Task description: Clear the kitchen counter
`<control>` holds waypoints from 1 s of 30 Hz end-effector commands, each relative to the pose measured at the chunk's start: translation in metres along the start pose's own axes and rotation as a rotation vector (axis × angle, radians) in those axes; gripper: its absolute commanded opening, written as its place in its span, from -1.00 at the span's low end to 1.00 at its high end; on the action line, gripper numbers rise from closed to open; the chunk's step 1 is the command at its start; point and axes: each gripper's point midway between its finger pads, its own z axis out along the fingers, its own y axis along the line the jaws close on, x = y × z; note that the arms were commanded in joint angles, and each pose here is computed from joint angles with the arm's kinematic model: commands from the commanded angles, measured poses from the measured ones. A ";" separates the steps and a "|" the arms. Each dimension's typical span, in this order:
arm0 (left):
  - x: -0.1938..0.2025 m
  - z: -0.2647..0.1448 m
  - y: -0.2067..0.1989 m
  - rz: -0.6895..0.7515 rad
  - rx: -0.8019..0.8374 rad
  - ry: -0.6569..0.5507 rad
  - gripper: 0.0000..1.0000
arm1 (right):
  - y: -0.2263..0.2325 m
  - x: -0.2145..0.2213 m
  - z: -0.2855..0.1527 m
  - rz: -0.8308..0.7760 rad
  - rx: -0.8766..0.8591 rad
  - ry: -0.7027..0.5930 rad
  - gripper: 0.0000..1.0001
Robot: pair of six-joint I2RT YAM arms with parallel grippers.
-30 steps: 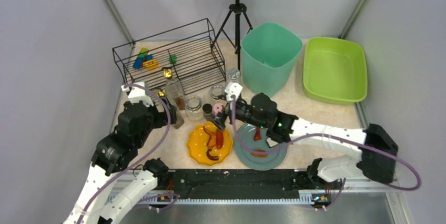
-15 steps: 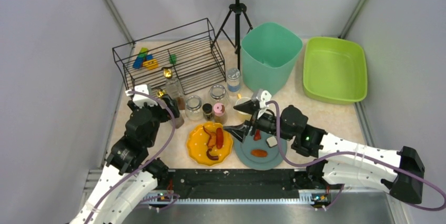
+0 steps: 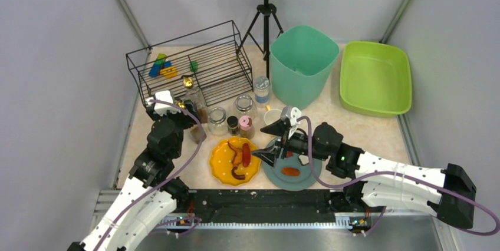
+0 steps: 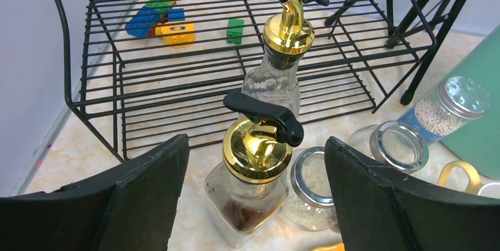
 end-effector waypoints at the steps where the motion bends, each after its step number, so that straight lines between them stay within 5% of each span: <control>1: -0.009 0.009 0.000 -0.030 -0.024 -0.082 0.75 | 0.014 -0.013 -0.001 0.009 -0.059 -0.057 0.84; 30: 0.012 0.021 -0.006 -0.097 -0.005 -0.122 0.42 | 0.020 0.014 -0.002 0.059 -0.104 0.001 0.85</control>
